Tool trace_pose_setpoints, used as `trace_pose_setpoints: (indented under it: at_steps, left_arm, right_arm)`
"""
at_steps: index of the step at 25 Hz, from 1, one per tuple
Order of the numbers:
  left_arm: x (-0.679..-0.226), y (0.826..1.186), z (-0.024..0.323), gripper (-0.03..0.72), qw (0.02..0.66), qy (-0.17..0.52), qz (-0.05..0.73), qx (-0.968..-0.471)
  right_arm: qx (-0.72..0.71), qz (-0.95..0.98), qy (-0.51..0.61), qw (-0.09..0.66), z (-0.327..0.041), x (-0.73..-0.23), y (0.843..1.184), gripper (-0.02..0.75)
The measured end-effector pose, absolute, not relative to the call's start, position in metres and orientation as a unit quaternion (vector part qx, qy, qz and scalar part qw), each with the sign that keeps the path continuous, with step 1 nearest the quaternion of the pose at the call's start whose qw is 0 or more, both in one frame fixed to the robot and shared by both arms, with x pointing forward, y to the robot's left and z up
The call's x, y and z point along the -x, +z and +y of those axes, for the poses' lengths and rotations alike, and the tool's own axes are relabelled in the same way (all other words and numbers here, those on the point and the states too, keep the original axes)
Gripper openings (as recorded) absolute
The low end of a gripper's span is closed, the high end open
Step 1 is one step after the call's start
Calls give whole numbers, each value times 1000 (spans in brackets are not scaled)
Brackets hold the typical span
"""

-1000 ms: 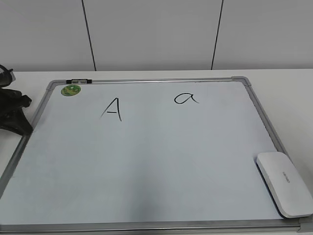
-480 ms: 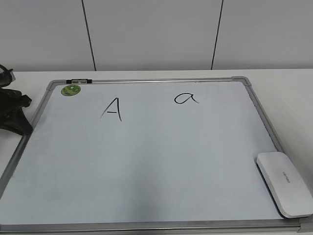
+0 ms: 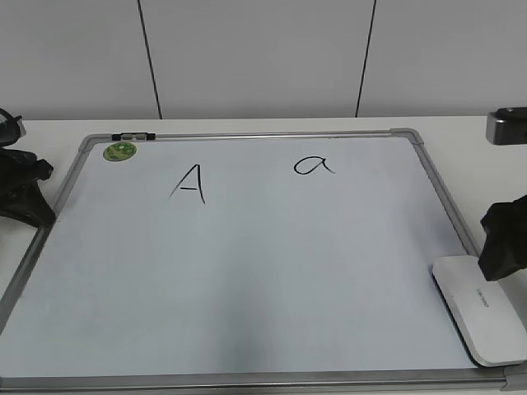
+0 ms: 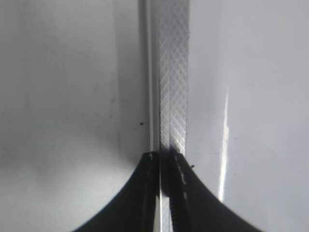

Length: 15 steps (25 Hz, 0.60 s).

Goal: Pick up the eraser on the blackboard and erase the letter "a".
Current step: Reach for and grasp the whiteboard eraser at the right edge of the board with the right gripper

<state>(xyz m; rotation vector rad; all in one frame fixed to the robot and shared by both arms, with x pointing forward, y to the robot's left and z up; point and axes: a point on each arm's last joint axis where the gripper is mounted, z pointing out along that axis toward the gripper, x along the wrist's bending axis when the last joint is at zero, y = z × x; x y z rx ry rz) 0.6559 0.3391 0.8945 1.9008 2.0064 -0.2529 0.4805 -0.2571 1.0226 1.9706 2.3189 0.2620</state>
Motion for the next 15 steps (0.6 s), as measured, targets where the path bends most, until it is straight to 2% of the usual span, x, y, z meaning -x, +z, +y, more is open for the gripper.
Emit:
trace_pose_setpoints:
  at_steps: [15]
  left_arm:
    - [-656, 895, 339, 32, 183, -90, 711, -673]
  right_arm:
    - [-651, 757, 58, 23, -254, -500, 969, 589]
